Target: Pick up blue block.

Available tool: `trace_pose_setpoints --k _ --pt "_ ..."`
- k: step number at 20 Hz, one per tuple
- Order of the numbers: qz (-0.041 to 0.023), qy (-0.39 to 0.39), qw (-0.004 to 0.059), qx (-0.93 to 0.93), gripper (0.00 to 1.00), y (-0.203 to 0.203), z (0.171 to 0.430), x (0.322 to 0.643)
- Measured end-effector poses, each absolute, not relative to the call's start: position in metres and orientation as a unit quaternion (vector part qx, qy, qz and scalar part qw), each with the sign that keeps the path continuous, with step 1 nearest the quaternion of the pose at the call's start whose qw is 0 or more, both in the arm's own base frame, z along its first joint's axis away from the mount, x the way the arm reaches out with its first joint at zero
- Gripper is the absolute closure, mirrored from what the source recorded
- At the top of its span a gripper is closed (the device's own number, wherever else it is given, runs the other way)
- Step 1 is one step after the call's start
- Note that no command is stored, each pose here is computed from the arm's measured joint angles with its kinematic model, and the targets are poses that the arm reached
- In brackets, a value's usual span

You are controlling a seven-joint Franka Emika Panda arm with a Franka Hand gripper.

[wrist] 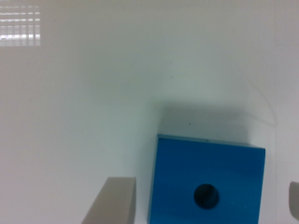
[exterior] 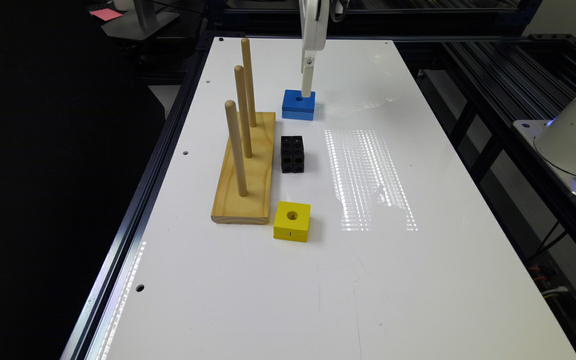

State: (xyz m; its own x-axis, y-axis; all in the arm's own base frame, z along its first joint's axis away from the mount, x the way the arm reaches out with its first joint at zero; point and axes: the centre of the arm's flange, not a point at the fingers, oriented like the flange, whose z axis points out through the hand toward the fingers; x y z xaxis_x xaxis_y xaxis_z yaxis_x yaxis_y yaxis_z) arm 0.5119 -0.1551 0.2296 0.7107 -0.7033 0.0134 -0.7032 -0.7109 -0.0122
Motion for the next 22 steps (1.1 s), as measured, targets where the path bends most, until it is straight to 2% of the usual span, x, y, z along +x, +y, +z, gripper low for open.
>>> trace_pose_setpoints --k 2,6,13,18,21,22 --pt "-0.0082 0.380 0.0034 -0.925 0.00 -0.155 0.220 0.512" --pt "-0.0114 0.380 0.0047 -0.925 0.00 -0.155 0.200 0.515" --pt "-0.0149 0.380 0.0058 -0.925 0.00 -0.157 0.196 0.525" --pt "-0.0088 0.380 0.0059 -0.925 0.00 -0.157 0.178 0.523" --pt "-0.0122 0.380 0.0063 -0.925 0.00 -0.158 0.170 0.525" --pt "-0.0126 0.380 0.0064 -0.925 1.00 -0.157 0.170 0.525"
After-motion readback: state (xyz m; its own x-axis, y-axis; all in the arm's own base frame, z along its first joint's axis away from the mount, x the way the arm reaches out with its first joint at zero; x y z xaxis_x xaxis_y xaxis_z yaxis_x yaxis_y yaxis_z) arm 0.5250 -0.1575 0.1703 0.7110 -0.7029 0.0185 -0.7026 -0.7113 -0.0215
